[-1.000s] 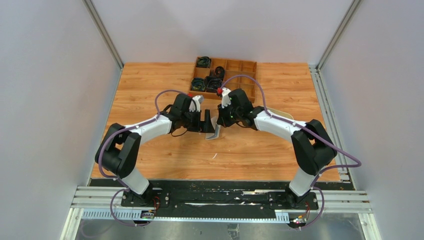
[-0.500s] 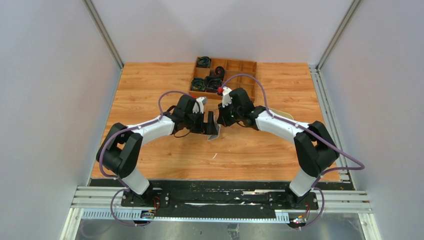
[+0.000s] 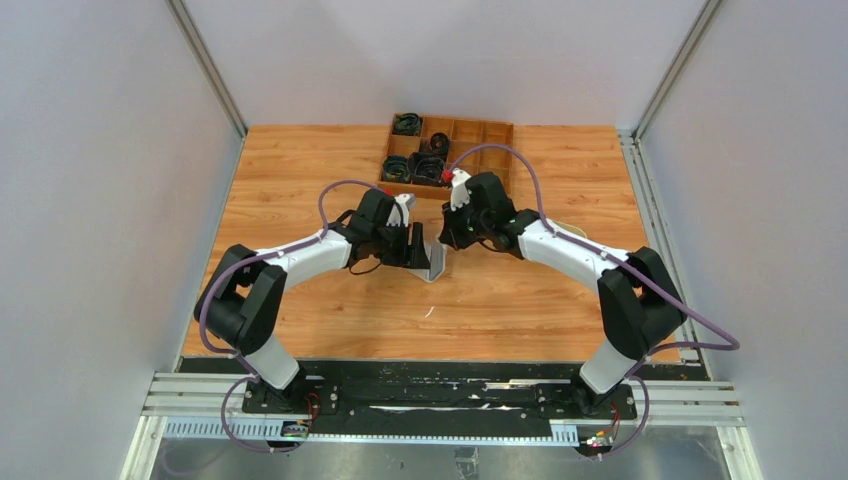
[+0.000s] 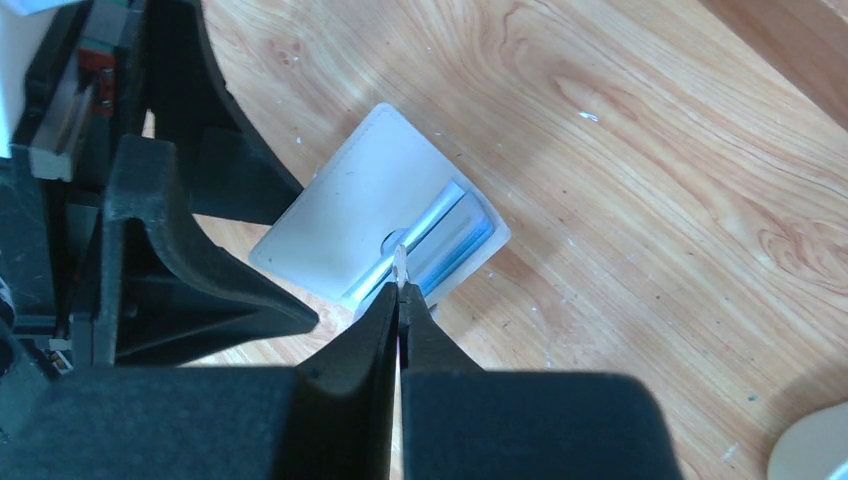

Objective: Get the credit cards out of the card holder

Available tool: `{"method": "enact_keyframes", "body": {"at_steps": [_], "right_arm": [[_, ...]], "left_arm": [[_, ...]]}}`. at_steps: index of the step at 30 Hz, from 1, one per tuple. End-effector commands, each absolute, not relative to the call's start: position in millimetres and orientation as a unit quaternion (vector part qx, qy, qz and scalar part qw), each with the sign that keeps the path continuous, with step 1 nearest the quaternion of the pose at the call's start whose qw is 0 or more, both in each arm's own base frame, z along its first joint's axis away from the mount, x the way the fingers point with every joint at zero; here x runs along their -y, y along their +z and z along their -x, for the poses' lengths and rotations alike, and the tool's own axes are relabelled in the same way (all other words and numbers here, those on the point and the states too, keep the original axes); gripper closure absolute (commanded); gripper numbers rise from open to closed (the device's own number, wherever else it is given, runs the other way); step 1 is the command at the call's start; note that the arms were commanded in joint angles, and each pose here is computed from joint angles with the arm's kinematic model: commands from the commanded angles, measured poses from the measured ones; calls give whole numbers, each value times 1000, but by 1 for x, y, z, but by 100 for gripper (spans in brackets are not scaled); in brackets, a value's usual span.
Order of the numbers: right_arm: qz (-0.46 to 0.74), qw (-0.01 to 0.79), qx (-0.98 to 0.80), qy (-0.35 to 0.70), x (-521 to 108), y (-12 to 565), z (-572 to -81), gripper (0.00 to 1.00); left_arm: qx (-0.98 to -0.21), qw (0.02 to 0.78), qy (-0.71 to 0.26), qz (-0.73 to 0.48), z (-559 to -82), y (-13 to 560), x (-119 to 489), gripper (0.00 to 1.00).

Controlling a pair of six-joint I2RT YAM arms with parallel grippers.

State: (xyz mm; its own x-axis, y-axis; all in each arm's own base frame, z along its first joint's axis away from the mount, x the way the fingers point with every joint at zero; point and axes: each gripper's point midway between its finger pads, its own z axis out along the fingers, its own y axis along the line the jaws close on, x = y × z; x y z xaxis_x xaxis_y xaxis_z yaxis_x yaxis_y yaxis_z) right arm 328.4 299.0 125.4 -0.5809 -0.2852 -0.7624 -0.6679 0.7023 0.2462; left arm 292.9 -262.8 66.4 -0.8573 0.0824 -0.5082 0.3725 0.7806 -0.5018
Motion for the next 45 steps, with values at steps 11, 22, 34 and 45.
{"method": "enact_keyframes", "body": {"at_steps": [11, 22, 34, 45], "right_arm": [[243, 349, -874, 236, -250, 103, -334, 100], [197, 413, -870, 184, -204, 159, -353, 25], [199, 401, -792, 415, -279, 190, -318, 24], [195, 374, -753, 504, -289, 200, -324, 27]], "left_arm": [[-911, 209, -334, -118, -290, 38, 276, 97], [-908, 222, -336, -117, -290, 26, 274, 100], [-817, 297, -490, -74, -298, 77, 303, 100], [-653, 321, -686, 0, -304, 154, 301, 100]]}}
